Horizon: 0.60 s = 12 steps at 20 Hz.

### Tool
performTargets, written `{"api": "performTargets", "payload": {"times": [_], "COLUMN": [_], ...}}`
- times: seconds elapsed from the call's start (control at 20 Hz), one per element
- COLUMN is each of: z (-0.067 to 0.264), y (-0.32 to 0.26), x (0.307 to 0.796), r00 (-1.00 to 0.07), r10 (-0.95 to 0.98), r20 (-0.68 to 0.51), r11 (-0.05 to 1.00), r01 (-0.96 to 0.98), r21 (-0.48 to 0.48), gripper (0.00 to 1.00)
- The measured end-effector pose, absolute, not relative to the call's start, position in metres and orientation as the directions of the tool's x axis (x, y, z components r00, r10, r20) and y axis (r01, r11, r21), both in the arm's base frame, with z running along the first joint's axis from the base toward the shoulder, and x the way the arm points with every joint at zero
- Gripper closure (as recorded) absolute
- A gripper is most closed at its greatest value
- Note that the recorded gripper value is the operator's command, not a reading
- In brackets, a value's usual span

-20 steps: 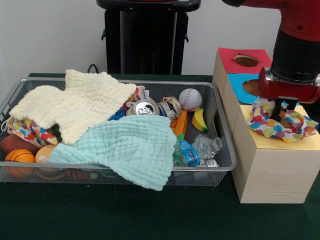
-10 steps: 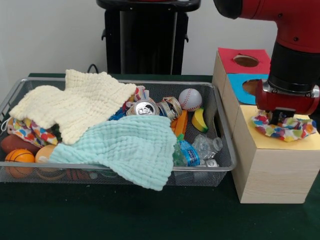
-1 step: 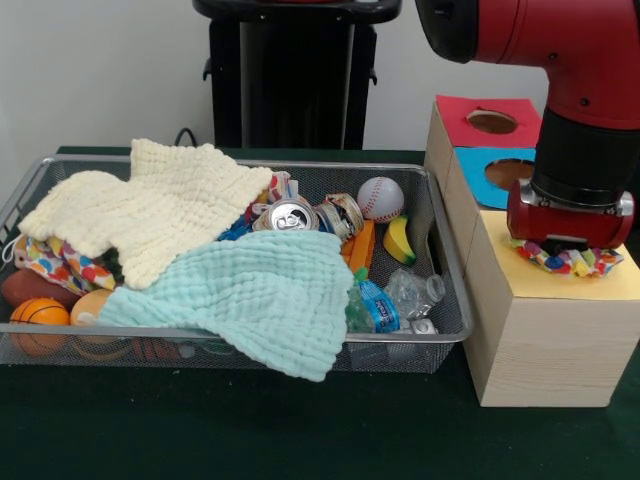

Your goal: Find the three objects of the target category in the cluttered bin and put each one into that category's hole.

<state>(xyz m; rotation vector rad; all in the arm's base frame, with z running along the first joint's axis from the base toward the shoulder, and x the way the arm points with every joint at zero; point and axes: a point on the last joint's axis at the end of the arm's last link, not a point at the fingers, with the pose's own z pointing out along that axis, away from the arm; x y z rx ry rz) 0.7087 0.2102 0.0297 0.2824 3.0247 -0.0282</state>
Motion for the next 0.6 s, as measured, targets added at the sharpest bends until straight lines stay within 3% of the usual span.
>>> {"api": "performTargets", "payload": {"times": [0.6], "z": [0.0296], "y": [0.2107], "x": [0.709], "r00": [-0.977], "r10": [0.189], "r20": [-0.104], "r11": [0.982], "r01": [0.19], "r21": [-0.005], "gripper": [1.0]}}
